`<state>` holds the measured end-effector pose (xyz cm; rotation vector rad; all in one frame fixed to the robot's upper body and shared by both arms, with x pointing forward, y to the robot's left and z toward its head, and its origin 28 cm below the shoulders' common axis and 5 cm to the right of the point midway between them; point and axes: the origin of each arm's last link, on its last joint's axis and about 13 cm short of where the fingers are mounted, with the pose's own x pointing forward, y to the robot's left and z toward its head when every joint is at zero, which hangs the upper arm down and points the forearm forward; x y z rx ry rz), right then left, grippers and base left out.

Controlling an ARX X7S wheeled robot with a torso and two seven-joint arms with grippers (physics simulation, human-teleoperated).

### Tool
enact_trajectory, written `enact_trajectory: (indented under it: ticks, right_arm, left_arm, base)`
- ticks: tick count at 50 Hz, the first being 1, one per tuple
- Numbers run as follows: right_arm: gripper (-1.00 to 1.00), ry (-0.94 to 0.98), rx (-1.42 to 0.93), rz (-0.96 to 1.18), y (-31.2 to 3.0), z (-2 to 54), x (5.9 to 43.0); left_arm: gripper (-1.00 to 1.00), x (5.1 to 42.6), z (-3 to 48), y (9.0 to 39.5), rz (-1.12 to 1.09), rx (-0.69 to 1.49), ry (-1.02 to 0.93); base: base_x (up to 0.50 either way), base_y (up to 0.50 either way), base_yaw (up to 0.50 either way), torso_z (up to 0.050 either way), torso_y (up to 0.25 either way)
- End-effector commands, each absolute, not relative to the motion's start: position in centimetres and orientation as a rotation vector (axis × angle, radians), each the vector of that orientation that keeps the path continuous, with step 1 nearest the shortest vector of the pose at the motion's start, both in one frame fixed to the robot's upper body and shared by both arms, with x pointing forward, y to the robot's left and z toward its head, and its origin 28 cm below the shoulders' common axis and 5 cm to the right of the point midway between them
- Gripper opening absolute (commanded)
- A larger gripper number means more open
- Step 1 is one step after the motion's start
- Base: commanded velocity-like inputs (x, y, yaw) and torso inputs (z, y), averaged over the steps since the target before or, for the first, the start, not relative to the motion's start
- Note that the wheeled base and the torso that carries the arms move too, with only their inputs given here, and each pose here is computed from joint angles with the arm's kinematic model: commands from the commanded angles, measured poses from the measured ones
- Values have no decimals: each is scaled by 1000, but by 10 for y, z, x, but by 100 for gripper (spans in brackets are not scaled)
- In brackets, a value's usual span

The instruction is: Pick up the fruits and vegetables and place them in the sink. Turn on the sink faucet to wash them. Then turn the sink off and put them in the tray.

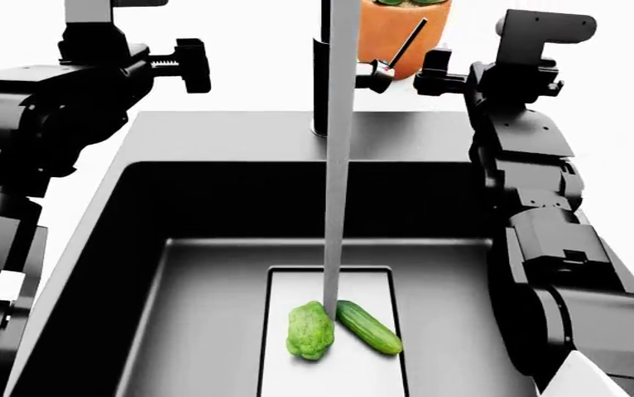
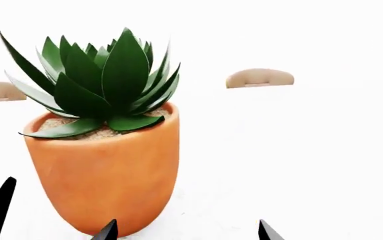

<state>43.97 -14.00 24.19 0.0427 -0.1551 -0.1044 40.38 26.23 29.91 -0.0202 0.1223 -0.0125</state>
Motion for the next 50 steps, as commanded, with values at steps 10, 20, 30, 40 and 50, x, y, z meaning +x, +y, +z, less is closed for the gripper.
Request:
enact_trajectory:
  ticks: [10,20,30,40,50]
  right_arm:
    - [100,-148,41,-43,-127,242,441]
    - [100,-145,36,-35,-127,240,441]
    - [100,-143,38,-42,-128,239,440]
    - [100,-153,39,-38,-129,243,441]
    - [100,-153,24,-31,-127,242,441]
  left_arm:
    - [100,404,297,263,-11,-22,131]
    - [100,403,297,263,-10,-26,132]
    - [100,403,295,262,-10,-22,136]
    - [100,402,299,261,-10,-20,131]
    - [100,402,297,261,-11,-26,137]
  base:
    - [0,0,0,0,0]
    - [0,0,0,0,0]
    - [0,0,0,0,0]
    - [0,0,0,0,0]
    - [0,0,0,0,0]
